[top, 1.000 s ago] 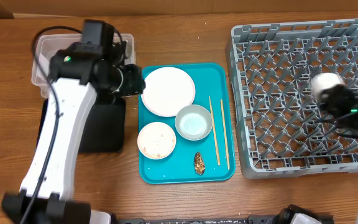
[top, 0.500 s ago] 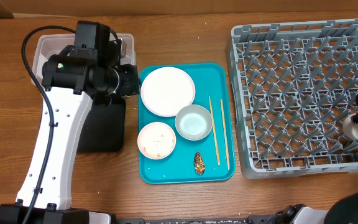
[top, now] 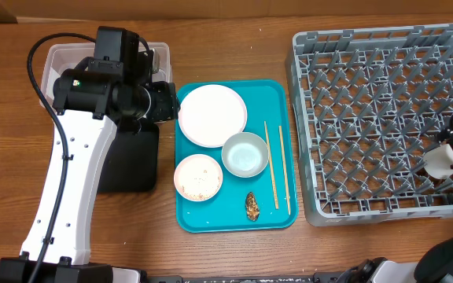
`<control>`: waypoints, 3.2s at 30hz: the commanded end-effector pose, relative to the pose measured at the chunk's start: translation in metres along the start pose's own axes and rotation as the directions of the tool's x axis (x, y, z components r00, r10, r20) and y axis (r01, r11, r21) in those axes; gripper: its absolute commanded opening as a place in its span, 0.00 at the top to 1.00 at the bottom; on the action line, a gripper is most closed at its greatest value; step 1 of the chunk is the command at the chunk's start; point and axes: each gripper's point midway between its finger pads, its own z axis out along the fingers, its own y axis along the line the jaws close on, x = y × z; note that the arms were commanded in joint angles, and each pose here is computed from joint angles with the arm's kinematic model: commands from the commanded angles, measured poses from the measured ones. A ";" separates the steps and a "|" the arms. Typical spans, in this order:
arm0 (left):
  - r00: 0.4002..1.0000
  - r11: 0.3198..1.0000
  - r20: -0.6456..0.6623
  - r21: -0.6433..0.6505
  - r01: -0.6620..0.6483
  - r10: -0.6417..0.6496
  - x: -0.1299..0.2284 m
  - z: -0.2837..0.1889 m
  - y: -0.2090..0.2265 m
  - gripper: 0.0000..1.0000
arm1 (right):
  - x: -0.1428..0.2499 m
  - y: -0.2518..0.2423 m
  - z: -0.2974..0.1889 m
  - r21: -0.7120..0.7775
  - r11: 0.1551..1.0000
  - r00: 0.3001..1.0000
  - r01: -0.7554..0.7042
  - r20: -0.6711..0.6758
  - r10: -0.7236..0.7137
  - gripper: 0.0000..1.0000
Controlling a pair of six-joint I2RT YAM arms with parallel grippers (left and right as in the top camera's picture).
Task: Sort waste into correct bins and load items into the dishwasher
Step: 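Carry the white cup with the right gripper and place it in the dish rack, then reach the right gripper to the pale green bowl and grasp it, then carry the green bowl with the right gripper into the dish rack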
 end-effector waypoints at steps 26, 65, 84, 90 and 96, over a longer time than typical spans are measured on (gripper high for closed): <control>1.000 0.999 -0.022 -0.051 0.016 -0.017 0.003 0.003 0.010 0.18 | 0.267 0.219 -0.017 -0.375 0.397 0.426 0.838 -0.006 -0.905 0.11; 1.000 0.999 -0.021 -0.051 0.015 -0.016 0.003 0.003 0.010 0.18 | 0.236 0.244 0.032 -0.097 0.513 0.503 0.853 -0.105 -0.858 0.96; 1.000 0.999 -0.015 -0.049 0.014 -0.015 0.002 0.003 0.009 0.18 | -0.060 0.217 -0.096 0.433 0.870 0.535 0.237 0.689 -0.489 0.96; 1.000 0.999 -0.014 -0.048 0.014 -0.015 0.001 0.003 0.009 0.18 | -0.124 0.167 -0.093 0.520 0.853 0.507 -0.032 0.744 -0.435 0.96; 1.000 0.999 -0.004 -0.046 0.013 -0.013 -0.001 0.003 0.008 0.18 | -0.168 0.124 -0.071 0.640 0.740 0.499 -0.208 0.720 -0.483 0.96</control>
